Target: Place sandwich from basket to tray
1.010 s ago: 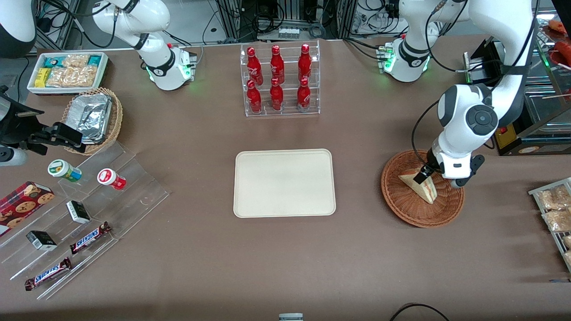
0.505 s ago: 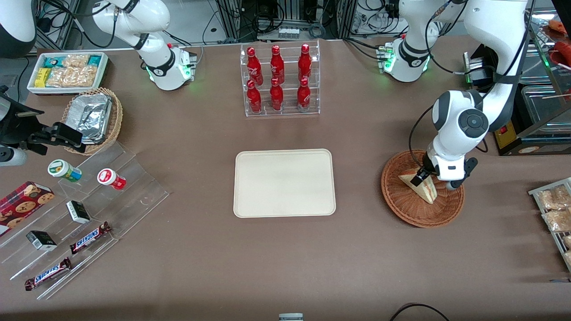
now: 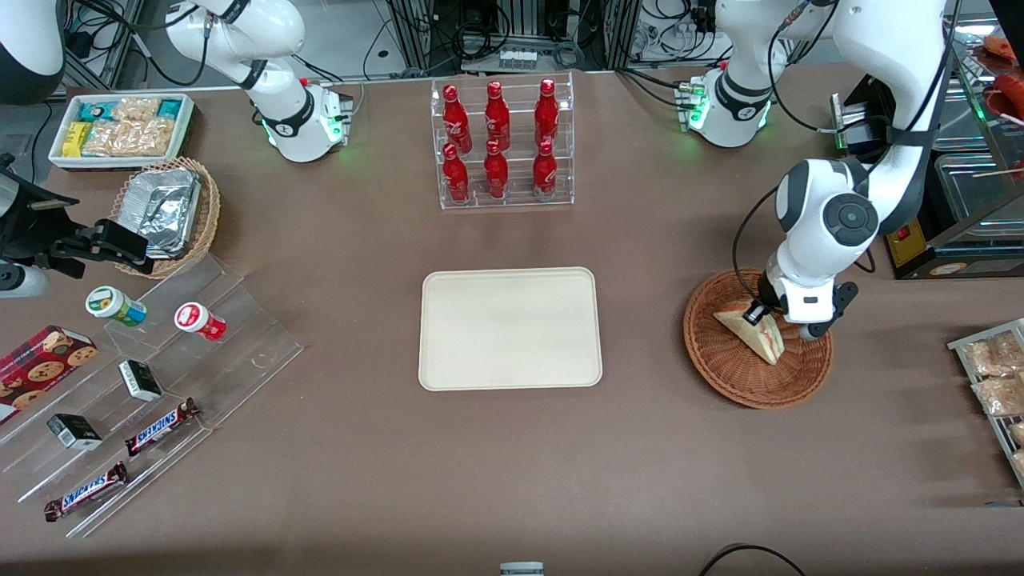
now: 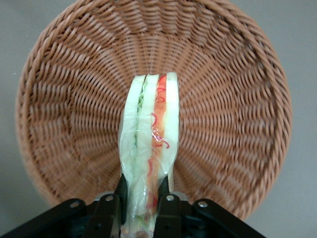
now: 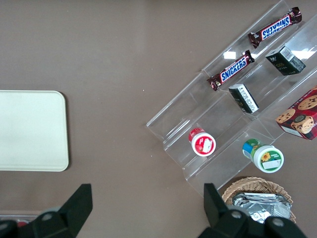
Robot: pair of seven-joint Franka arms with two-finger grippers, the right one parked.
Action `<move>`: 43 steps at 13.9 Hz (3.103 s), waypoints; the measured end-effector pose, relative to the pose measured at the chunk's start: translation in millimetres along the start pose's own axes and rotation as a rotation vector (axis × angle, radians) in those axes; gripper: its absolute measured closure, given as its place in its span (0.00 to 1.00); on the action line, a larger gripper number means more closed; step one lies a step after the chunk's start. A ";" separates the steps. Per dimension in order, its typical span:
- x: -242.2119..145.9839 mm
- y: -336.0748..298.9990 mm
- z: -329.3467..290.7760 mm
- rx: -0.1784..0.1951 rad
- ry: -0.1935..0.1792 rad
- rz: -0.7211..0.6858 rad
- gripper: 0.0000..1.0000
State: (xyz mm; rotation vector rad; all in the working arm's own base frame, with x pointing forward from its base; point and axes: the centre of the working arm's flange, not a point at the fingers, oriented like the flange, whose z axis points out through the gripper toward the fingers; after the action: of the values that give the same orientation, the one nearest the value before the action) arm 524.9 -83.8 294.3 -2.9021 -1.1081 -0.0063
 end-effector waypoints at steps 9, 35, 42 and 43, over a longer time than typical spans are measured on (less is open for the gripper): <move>-136.7 138.0 -132.8 0.031 -0.064 0.391 0.86; -333.9 310.3 24.8 -0.057 -0.034 0.641 0.70; -315.2 306.4 -54.9 0.000 0.019 0.597 0.01; -308.2 297.1 -83.0 0.028 0.017 0.566 0.01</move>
State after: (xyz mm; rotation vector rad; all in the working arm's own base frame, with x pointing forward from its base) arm 493.9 -513.3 362.9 -3.0645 -0.2513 0.0002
